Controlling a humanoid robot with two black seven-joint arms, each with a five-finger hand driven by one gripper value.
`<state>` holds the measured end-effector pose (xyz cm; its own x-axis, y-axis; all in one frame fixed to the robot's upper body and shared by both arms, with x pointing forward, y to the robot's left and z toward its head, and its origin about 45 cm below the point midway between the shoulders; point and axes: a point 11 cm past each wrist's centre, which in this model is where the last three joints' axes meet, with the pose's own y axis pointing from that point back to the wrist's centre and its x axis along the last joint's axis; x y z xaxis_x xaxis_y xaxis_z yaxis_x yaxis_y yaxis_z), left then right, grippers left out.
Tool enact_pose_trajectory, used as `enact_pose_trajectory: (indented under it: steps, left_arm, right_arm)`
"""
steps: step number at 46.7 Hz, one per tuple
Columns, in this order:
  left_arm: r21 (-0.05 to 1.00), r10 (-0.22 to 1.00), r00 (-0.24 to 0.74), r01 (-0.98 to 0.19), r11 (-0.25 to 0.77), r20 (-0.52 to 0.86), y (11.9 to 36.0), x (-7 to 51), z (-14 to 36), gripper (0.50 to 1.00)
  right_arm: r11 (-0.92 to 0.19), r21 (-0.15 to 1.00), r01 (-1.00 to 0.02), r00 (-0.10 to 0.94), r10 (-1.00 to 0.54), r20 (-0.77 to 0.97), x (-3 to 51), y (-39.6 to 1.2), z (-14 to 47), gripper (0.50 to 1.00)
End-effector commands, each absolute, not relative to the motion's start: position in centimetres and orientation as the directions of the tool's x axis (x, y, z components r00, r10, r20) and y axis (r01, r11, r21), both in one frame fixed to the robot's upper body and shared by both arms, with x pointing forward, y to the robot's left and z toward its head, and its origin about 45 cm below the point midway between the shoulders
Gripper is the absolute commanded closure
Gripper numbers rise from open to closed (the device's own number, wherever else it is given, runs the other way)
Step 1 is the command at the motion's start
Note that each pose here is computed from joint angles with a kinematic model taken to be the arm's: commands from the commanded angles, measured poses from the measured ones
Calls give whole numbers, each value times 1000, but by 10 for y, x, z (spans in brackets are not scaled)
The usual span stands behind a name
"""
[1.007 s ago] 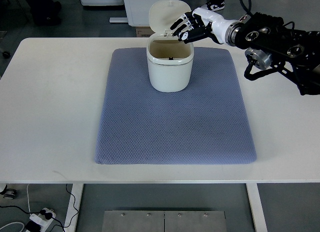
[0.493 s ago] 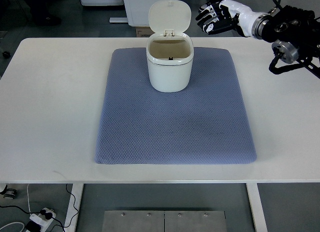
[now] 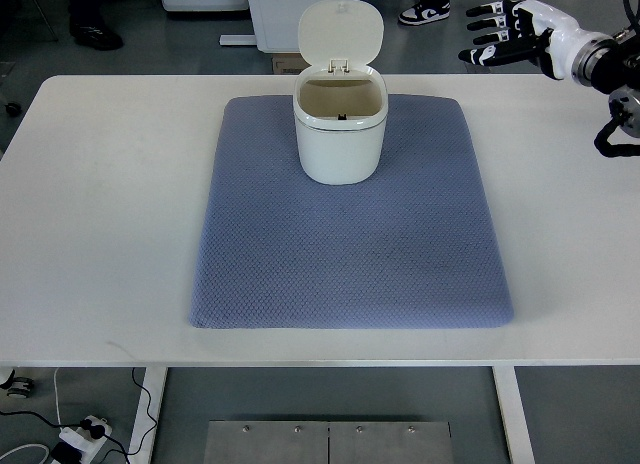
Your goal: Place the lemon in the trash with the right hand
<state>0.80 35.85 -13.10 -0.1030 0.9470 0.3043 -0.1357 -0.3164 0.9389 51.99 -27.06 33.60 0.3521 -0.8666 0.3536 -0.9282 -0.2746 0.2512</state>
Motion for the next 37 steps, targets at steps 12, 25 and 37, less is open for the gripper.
enact_pose_trajectory:
  steps: [12,25,37]
  left_arm:
    - [939,947,-104,-134,-316,304,358,7,-131,500]
    - [939,947,-104,-136,-316,304,358,8,-131,500]
    - [939,947,-104,-134,-318,306,359,7,-131,500]
  right_arm:
    - [-218,205,-954,258,-947,193,514,-305,326,500]
    - [-171,175,-970,180,-983,39,507,-329,313,500]
    - [-164,197,-967,153,-986,-71,496,-337,283,500]
